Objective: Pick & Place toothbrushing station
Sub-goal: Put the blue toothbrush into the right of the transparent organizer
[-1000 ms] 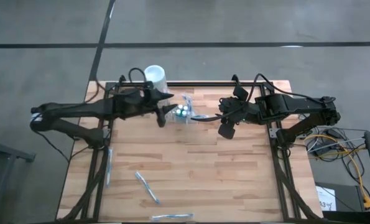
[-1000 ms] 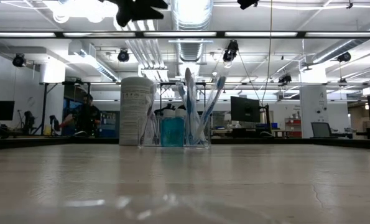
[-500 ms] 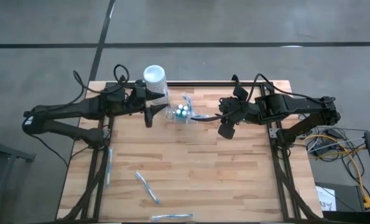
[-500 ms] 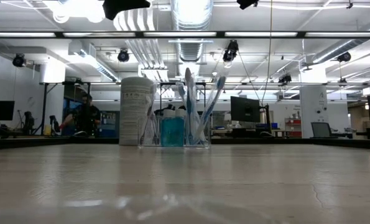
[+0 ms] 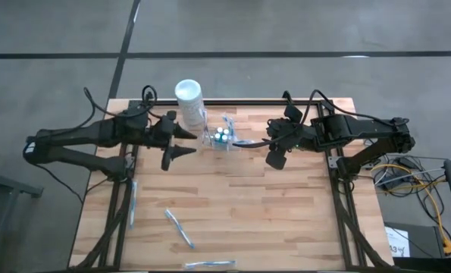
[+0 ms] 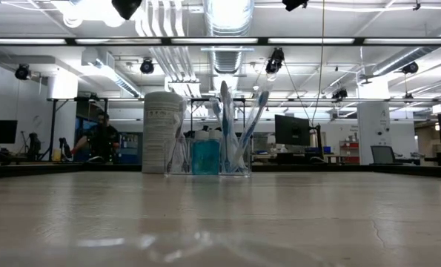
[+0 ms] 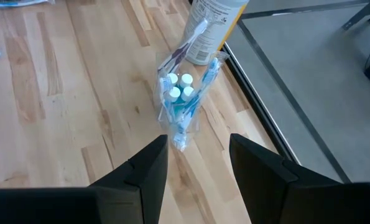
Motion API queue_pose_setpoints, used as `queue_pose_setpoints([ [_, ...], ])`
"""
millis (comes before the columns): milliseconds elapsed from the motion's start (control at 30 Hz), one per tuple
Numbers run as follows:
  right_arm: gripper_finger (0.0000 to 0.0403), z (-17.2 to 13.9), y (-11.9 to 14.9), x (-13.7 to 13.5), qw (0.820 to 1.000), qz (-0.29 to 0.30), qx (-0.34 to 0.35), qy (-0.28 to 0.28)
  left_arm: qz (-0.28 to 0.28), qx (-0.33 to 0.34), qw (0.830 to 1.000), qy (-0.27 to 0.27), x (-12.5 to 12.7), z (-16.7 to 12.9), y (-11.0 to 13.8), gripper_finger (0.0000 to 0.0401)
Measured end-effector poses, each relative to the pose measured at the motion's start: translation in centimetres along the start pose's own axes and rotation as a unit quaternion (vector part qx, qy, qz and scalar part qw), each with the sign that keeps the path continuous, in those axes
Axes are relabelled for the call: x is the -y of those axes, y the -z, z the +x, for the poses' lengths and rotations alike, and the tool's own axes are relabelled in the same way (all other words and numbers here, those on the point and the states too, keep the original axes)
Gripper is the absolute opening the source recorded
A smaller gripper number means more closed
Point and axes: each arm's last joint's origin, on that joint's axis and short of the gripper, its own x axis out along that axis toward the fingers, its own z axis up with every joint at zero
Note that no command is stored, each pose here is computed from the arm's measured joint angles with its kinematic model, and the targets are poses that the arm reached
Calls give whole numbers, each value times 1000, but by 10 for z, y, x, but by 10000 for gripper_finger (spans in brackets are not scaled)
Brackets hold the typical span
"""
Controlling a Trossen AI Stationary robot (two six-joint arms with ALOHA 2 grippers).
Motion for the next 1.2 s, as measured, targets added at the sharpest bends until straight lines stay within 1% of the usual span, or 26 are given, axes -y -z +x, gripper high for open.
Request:
queue_pose_setpoints([
  [100, 169, 0, 0, 0, 1000, 0, 0, 0, -9, -22, 1000, 3, 3, -9, 1, 213],
  [267, 169, 0, 0, 0, 1000, 0, 0, 0, -68, -69, 995, 0, 6, -24, 6, 210],
  [400, 169, 0, 0, 0, 1000, 0, 0, 0, -119, -118, 986, -10, 7, -28, 16, 205],
  [567, 169, 0, 0, 0, 1000, 0, 0, 0, -204, -188, 960, -41, 5, -31, 31, 204],
  [733, 169, 0, 0, 0, 1000, 1, 1, 0, -310, -212, 924, -76, 5, -32, 37, 202],
  [833, 169, 0, 0, 0, 1000, 1, 1, 0, -334, -218, 913, -85, 5, -33, 39, 202],
  [900, 169, 0, 0, 0, 1000, 1, 1, 0, -347, -233, 903, -96, 4, -35, 42, 202],
  [967, 169, 0, 0, 0, 1000, 1, 1, 0, -368, -255, 887, -115, 4, -38, 47, 202],
  [1067, 169, 0, 0, 0, 1000, 1, 1, 0, -402, -304, 850, -156, 4, -45, 57, 202],
  [1133, 169, 0, 0, 0, 1000, 1, 1, 0, -417, -342, 821, -188, 4, -52, 65, 202],
  [1200, 169, 0, 0, 0, 1000, 1, 1, 0, -438, -371, 788, -223, 3, -59, 71, 202],
])
